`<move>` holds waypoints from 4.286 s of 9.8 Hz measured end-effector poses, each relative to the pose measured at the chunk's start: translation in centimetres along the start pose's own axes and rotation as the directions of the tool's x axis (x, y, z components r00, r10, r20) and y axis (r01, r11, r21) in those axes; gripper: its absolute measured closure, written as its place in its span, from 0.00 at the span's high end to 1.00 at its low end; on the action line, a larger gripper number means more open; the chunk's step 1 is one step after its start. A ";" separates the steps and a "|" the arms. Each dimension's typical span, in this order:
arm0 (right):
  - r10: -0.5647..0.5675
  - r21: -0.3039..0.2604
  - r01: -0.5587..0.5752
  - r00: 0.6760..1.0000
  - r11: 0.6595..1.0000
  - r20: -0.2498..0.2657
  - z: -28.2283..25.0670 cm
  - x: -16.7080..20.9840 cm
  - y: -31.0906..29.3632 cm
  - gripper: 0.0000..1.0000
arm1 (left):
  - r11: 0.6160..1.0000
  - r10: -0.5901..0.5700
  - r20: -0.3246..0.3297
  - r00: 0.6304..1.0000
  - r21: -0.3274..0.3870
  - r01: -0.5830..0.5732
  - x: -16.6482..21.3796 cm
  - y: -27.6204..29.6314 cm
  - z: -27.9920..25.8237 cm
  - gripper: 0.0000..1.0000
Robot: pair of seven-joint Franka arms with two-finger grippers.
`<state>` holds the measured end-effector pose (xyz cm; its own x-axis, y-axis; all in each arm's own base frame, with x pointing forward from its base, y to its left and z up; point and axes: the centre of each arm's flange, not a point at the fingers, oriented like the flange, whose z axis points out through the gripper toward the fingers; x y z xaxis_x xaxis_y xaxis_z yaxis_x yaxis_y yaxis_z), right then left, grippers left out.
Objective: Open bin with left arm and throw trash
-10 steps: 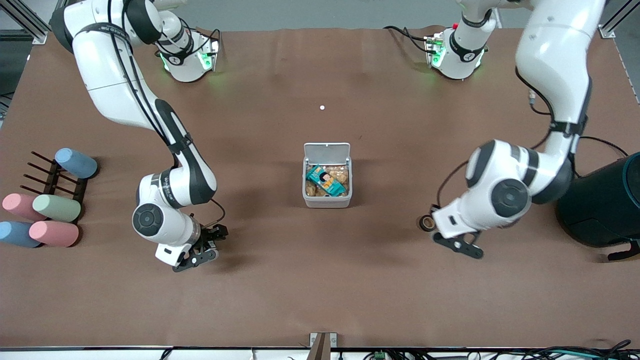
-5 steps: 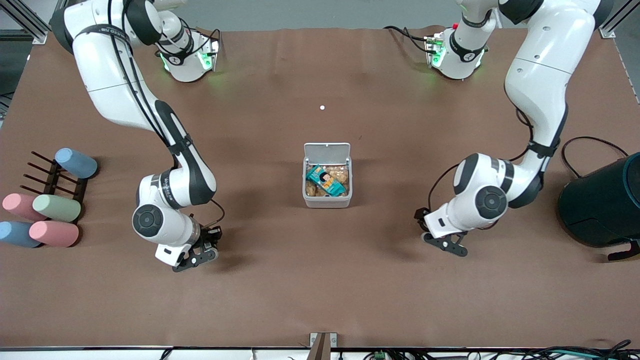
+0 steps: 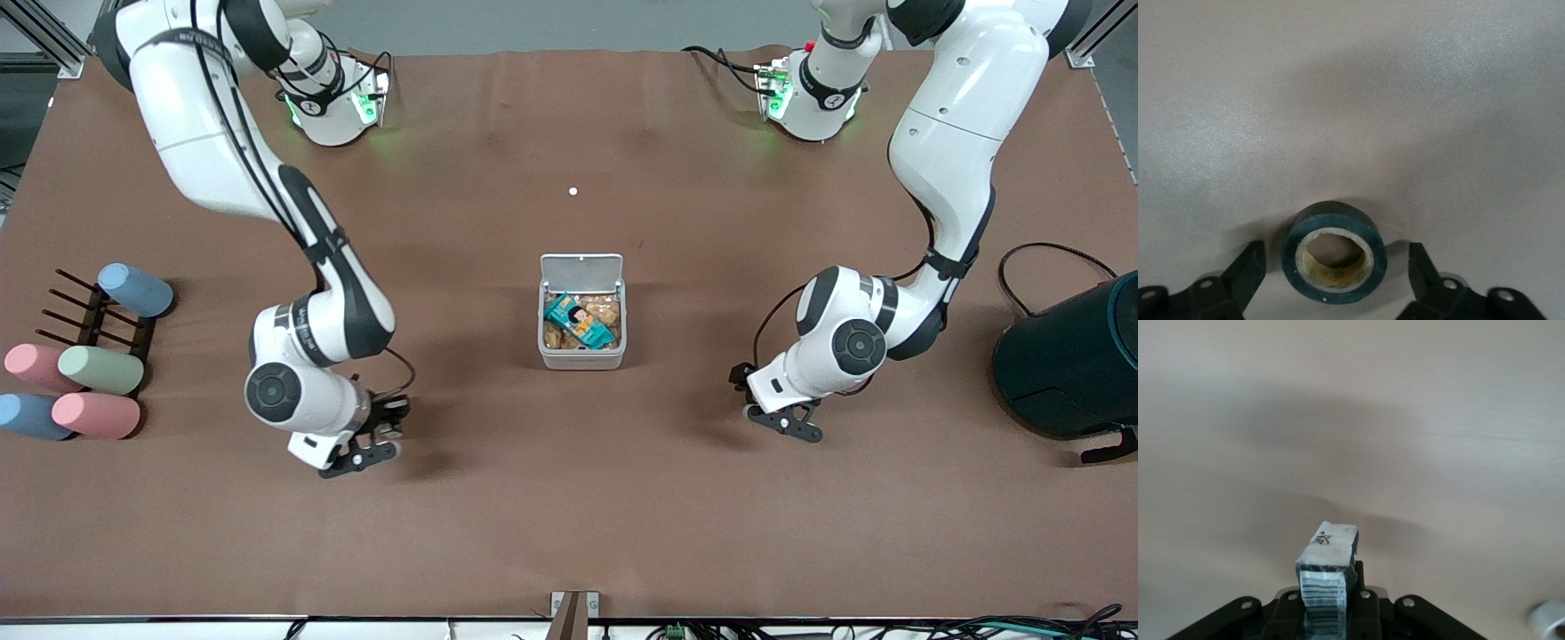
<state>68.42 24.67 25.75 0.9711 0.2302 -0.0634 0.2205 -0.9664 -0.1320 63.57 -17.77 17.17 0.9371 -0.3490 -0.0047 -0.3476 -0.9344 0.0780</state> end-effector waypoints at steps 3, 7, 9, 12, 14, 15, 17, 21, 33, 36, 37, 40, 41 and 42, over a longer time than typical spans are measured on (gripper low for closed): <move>0.159 0.049 -0.159 0.987 0.986 0.006 -2.6 -3.8 -16.6 0.20 | 1.000 0.000 -0.008 1.000 0.003 0.000 0.1 0.1 -0.7 0.56; 0.297 0.002 -0.297 0.955 0.955 -0.007 -1.7 -6.1 -22.4 0.20 | 1.000 -0.007 0.000 1.000 0.012 0.007 1.3 1.3 -3.2 0.53; 0.304 0.027 -0.304 0.953 0.952 0.000 -1.8 -7.3 -25.4 0.20 | 0.999 -0.041 0.037 0.998 0.021 0.040 2.9 3.3 -7.4 0.53; 0.285 0.050 -0.284 0.958 0.957 -0.013 -2.4 -8.1 -28.0 0.20 | 0.996 -0.083 0.050 0.995 0.018 0.082 3.7 5.5 -10.3 0.52; 0.284 0.060 -0.283 0.959 0.957 -0.015 -2.9 -8.1 -28.4 0.20 | 0.990 -0.139 0.052 0.989 0.006 0.139 3.7 7.0 -10.3 0.52; 0.282 0.058 -0.281 0.959 0.958 -0.012 -2.6 -8.4 -28.9 0.22 | 0.986 -0.166 0.052 0.985 -0.004 0.166 3.6 8.8 -10.4 0.52; 0.285 0.051 -0.284 0.959 0.957 -0.006 -2.1 -8.5 -29.0 0.50 | 0.977 -0.210 0.055 0.976 -0.014 0.211 3.4 12.6 -10.5 0.52; 0.308 0.051 -0.307 0.951 0.950 -0.013 -2.6 -7.5 -27.5 1.00 | 0.954 -0.294 0.048 0.955 -0.049 0.296 3.3 17.6 -11.9 0.52; 0.214 -0.011 -0.215 0.976 0.977 -0.033 -4.1 -1.7 15.6 1.00 | 0.928 -0.367 0.061 0.928 -0.043 0.370 1.0 29.9 -10.2 0.50; 0.159 -0.046 -0.169 0.974 0.985 -0.160 0.1 -3.9 22.7 1.00 | 0.936 -0.350 0.047 0.936 -0.029 0.351 0.9 30.2 -10.2 0.50; 0.161 -0.054 -0.173 0.971 0.983 -0.175 0.7 -4.3 23.4 1.00 | 0.936 -0.349 0.045 0.936 -0.028 0.350 0.9 30.2 -10.2 0.52; 0.157 -0.056 -0.167 0.976 0.984 -0.151 2.2 -5.1 23.1 1.00 | 0.935 -0.353 0.044 0.934 -0.003 0.354 1.0 29.0 -9.1 0.90; 0.154 -0.056 -0.164 0.976 0.985 -0.154 2.5 -5.2 22.9 0.99 | 0.933 -0.359 0.044 0.932 -0.003 0.359 1.1 28.6 -9.0 0.99; 0.152 -0.056 -0.163 0.975 0.985 -0.163 2.7 -5.1 22.9 0.98 | 0.932 -0.361 0.043 0.931 -0.004 0.362 1.2 28.4 -9.0 1.00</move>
<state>68.24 1.69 20.40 0.9952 0.0585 0.0790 0.0636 -0.9959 -0.0644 55.11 -44.06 28.39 0.9971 0.0094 -0.0758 0.0151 -0.9971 0.0747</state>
